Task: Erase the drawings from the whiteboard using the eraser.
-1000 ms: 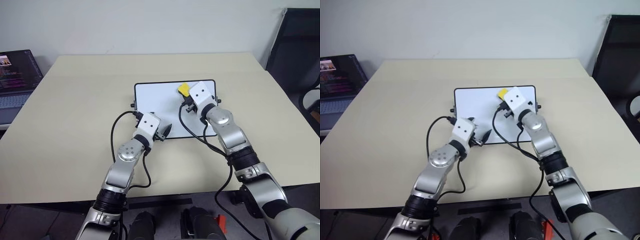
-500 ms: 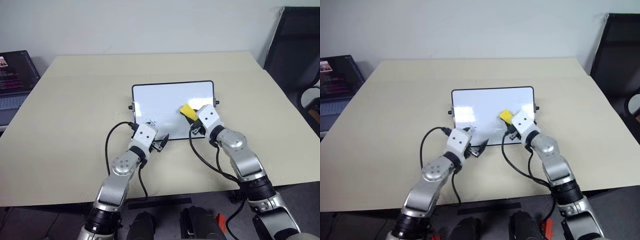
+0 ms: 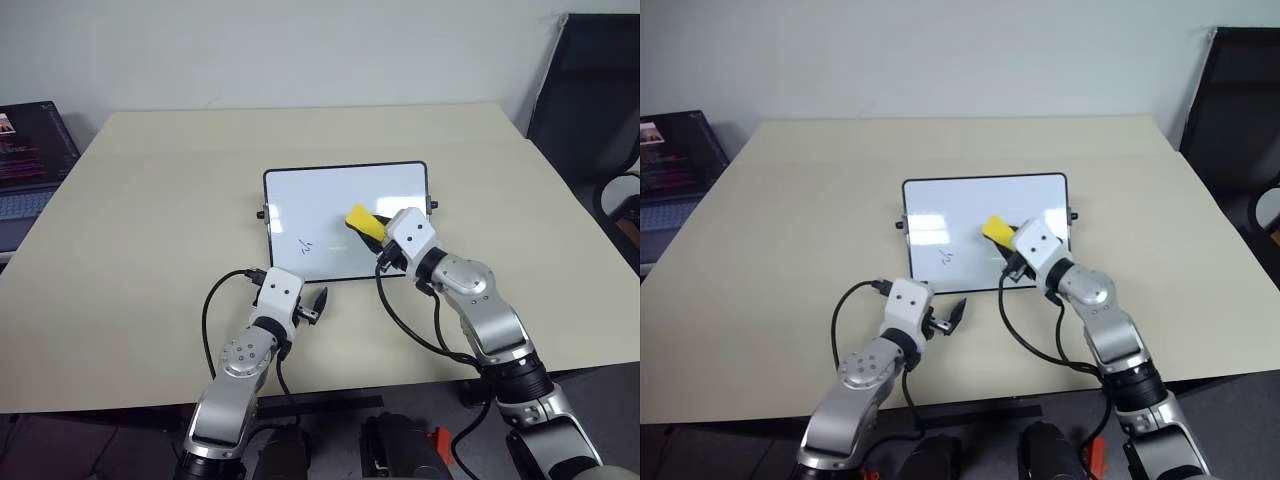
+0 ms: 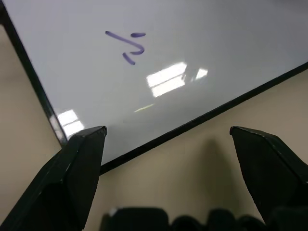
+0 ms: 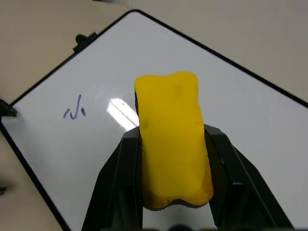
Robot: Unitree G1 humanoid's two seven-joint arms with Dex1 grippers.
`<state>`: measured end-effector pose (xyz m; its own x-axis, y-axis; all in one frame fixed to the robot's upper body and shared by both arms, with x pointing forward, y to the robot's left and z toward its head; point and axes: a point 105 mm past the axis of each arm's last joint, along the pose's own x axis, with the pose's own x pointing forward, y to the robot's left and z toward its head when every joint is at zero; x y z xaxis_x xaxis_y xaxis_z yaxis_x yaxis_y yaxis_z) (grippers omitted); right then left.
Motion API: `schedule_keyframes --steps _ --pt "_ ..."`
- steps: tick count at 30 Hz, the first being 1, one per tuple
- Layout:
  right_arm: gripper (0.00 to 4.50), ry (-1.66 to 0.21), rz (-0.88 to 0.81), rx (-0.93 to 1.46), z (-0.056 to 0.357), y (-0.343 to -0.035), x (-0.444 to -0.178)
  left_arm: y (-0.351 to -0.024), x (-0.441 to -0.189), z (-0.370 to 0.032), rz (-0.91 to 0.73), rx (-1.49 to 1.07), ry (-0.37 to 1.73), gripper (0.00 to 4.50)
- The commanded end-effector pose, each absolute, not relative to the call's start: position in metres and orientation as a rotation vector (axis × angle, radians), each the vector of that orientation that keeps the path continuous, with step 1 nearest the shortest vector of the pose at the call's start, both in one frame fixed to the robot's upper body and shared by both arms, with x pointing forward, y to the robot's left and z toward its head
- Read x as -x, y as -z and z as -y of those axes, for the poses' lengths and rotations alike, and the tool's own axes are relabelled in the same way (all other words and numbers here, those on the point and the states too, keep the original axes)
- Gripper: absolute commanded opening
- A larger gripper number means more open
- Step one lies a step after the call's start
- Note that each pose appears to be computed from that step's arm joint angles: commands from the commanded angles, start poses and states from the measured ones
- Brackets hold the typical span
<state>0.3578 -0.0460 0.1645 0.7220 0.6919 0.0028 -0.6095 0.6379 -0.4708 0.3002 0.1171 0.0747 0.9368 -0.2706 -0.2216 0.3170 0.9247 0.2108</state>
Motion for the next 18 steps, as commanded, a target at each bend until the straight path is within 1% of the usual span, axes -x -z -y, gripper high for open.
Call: schedule_keyframes --steps 1,10,13,18 --pt "1.29 -0.801 0.265 0.474 0.028 -0.179 -0.356 -0.088 -0.302 -0.122 -0.143 -0.261 0.267 4.50" --pt "1.29 -0.896 0.312 0.456 -0.007 -0.187 -0.356 -0.088 -0.303 -0.131 -0.149 -0.278 0.211 4.50" --pt "1.29 -0.921 0.282 0.476 -0.018 -0.177 -0.360 -0.088 -0.304 -0.137 -0.150 -0.295 0.191 4.50" --pt "1.29 -0.926 0.216 0.541 -0.023 -0.158 -0.368 -0.093 -0.308 -0.143 -0.138 -0.300 0.165 4.50"
